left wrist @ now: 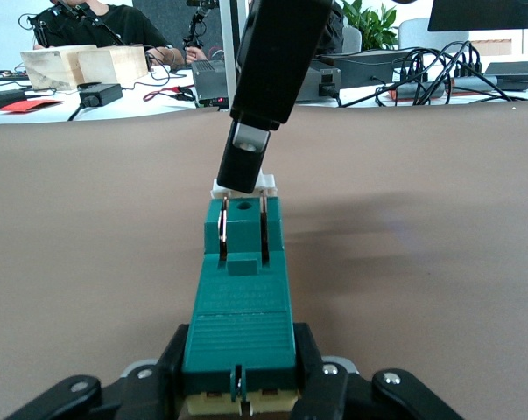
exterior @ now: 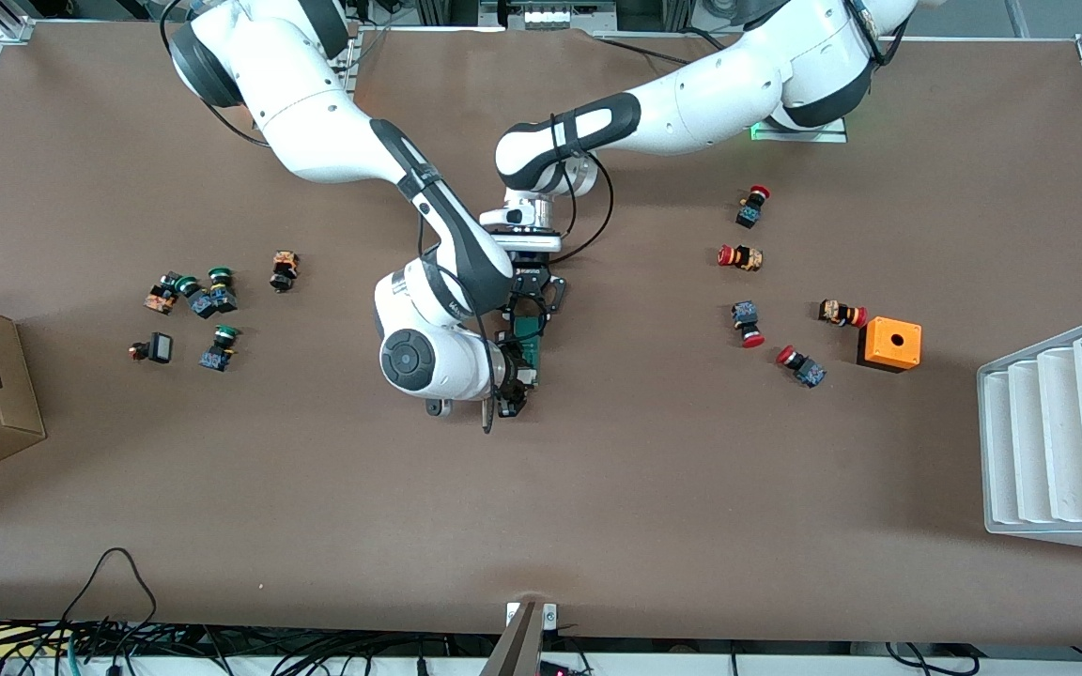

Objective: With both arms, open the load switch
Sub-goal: 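Close the right gripper around the white lever handle of the switch, then press the white handle down onto the switch with the right gripper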

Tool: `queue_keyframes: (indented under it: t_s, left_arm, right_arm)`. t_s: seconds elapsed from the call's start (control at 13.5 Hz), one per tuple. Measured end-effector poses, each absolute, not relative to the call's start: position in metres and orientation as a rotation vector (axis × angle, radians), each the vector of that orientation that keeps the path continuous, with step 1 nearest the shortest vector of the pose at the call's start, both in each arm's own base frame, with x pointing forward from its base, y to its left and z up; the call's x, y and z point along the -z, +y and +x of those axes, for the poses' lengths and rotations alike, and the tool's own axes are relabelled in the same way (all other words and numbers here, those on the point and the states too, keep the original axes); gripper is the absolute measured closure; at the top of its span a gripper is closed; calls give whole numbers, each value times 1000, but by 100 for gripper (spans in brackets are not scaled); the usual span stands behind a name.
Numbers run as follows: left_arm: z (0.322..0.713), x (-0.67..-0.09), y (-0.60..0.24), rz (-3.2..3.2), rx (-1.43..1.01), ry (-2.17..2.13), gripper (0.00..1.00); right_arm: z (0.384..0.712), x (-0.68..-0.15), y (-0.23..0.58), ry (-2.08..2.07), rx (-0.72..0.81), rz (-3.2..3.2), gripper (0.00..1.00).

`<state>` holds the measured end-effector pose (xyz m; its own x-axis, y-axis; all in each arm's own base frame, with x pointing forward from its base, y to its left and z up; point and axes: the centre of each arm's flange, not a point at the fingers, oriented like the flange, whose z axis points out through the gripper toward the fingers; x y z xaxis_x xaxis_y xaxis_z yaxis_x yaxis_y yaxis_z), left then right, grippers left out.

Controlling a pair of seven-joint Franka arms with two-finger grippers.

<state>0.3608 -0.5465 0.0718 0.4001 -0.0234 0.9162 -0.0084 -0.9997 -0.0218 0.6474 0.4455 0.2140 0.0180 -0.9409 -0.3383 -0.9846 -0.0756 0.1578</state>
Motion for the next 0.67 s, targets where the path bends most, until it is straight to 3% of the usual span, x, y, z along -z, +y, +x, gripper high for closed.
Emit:
queue_keyframes:
  t_s: [0.67]
  left_arm:
    - [361,-72,-546,-2617,1713,29,50]
  right_arm:
    - [627,-223,465,2024,-594,-2251,67]
